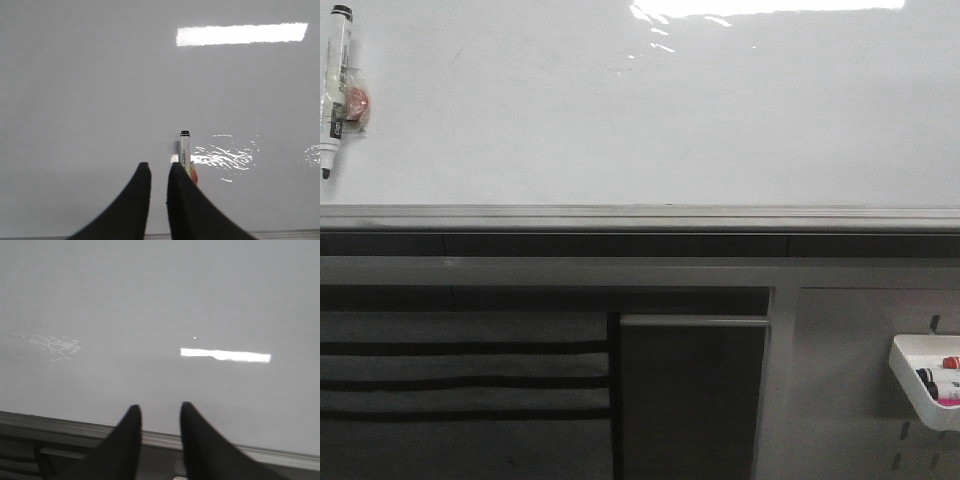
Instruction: Write number 3 on whiteboard
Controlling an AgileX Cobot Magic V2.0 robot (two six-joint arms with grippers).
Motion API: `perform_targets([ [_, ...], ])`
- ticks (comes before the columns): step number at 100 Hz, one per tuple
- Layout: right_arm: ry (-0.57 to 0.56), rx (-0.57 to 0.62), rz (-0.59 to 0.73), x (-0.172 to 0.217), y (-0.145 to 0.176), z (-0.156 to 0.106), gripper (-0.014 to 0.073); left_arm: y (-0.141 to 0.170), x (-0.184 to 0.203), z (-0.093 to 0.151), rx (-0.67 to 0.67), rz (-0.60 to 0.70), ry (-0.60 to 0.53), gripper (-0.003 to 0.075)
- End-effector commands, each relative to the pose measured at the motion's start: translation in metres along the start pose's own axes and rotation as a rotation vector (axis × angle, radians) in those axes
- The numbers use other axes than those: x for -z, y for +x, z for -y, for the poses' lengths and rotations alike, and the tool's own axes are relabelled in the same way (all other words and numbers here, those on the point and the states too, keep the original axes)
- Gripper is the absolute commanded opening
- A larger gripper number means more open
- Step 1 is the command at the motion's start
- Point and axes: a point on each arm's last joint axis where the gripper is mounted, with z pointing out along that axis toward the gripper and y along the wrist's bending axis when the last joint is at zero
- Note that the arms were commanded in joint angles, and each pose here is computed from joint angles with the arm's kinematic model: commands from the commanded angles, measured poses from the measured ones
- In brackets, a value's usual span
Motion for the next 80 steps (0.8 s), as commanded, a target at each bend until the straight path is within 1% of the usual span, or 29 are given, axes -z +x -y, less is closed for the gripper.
perform_targets([
  [1, -0.015, 0.031, 0.092, -0.001, -0.017, -0.001, 0.0449, -0.015, -0.001, -0.001, -0.039, 0.091, -0.017, 0.0297],
  [7, -0.016, 0.031, 0.094, -0.001, -0.017, -0.001, 0.0565, -0.016, 0.0, -0.001, -0.043, 0.098, -0.019, 0.0421],
  [12, -0.016, 0.031, 0.094, -0.001, -0.017, -0.001, 0.0613, -0.016, 0.0, -0.001, -0.041, 0.098, -0.018, 0.0476],
  [16, -0.016, 0.031, 0.094, -0.001, -0.017, -0.001, 0.0628, -0.016, 0.0, -0.001, -0.039, 0.095, -0.017, 0.049],
  [37, -0.016, 0.031, 0.095, -0.001, -0.017, -0.001, 0.0624, -0.016, 0.0, -0.001, -0.031, 0.094, -0.014, 0.0445],
  [52, -0.023, 0.031, 0.121, 0.0, -0.019, -0.002, 0.0624, -0.016, 0.0, -0.001, -0.014, 0.094, -0.008, 0.0405],
  [67, -0.019, 0.031, 0.098, -0.002, -0.017, -0.002, 0.0624, -0.009, -0.005, 0.0, -0.007, 0.061, -0.005, 0.038],
  [80, -0.027, 0.029, 0.112, -0.001, -0.022, -0.002, 0.0624, -0.005, -0.02, 0.0, 0.006, -0.01, 0.005, 0.0365],
])
